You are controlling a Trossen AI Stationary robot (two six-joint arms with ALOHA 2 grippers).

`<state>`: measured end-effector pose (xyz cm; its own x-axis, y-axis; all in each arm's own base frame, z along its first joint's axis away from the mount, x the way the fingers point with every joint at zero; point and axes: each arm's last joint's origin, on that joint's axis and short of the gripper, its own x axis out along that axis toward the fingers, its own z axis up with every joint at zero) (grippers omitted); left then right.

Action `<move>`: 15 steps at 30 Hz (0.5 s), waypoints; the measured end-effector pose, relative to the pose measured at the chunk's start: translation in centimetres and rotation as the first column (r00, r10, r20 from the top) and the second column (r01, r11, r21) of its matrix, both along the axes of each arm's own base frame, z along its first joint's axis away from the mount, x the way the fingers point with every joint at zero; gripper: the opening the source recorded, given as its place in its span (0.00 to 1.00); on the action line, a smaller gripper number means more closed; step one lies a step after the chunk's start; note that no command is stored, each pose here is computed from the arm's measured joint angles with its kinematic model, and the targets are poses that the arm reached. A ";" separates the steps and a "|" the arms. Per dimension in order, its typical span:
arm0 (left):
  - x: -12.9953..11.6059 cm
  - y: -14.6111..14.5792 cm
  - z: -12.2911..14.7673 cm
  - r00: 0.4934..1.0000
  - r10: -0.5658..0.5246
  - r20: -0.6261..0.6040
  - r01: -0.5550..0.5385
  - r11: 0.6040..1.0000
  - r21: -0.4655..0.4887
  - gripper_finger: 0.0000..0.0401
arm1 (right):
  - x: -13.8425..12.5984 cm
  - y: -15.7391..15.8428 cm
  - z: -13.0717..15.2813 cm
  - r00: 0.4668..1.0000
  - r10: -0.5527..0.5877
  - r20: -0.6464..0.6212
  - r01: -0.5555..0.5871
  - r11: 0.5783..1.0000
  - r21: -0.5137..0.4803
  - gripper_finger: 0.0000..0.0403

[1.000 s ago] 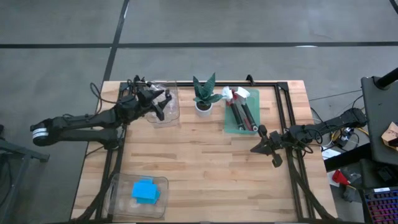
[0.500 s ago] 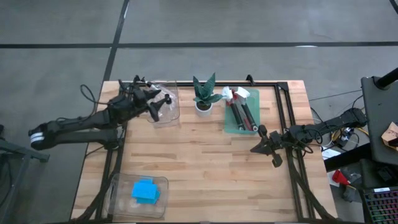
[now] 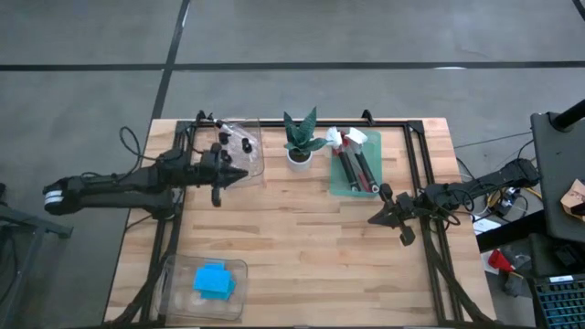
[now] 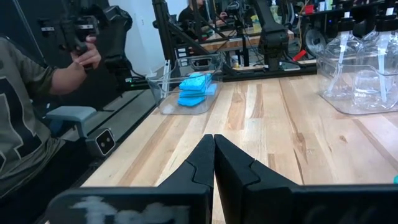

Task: Pick & Place Kitchen Sink Supplies
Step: Return to Home Position

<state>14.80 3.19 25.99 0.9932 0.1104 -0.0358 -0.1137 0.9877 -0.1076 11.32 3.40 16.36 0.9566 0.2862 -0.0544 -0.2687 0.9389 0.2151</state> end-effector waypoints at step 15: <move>-3.9 -2.0 -4.8 0.997 -0.043 0.066 0.037 0.995 0.091 0.00 | 0.0 0.0 0.0 1.000 0.000 0.000 0.000 1.000 0.000 0.02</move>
